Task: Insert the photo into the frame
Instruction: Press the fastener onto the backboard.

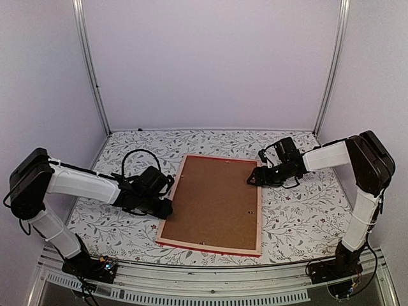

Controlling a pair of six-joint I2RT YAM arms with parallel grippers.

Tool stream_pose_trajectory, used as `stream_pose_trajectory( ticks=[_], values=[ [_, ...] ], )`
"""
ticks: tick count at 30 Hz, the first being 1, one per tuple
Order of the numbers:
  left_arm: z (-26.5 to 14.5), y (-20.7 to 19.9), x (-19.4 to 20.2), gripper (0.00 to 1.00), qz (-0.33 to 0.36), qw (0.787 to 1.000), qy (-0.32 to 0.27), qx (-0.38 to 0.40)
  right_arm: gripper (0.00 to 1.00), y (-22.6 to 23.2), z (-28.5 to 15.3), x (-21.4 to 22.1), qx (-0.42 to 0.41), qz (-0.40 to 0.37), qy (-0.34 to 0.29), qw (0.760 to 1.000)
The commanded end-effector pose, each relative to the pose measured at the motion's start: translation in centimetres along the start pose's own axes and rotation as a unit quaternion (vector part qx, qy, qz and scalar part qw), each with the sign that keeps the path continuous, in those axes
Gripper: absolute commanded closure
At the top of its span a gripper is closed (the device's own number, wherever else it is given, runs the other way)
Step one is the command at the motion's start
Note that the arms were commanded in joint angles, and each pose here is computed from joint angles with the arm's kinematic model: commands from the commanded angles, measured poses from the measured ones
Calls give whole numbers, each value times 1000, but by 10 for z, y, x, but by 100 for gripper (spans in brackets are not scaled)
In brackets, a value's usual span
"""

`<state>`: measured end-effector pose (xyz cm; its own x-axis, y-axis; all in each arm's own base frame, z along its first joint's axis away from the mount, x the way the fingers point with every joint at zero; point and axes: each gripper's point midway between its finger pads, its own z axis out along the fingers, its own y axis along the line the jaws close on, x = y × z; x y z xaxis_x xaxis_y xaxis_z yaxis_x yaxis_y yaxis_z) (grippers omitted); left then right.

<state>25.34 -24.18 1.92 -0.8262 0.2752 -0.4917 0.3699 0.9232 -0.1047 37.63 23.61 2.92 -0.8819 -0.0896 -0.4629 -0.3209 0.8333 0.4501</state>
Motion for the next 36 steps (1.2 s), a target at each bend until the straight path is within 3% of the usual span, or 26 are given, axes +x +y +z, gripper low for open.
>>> stream_pose_trajectory(
  ticks=[1,5,9,14,27,36],
  values=[
    [-2,6,-1,79,14,1000,-1,-11,18,-13,-2,42,20,34,74,997],
    [-6,-2,-2,73,16,1000,-6,13,18,-7,-8,37,13,31,68,997],
    [-8,-8,-6,50,13,999,-9,28,18,-4,-15,33,14,28,62,998],
    [-11,-13,-18,35,6,999,-24,42,18,-2,-20,31,17,26,57,998],
    [19,-7,-48,37,-29,998,-23,51,18,-3,-18,19,25,31,49,998],
    [15,-29,-42,49,-45,993,-12,111,19,-15,-15,-11,75,34,27,996]
  ],
)
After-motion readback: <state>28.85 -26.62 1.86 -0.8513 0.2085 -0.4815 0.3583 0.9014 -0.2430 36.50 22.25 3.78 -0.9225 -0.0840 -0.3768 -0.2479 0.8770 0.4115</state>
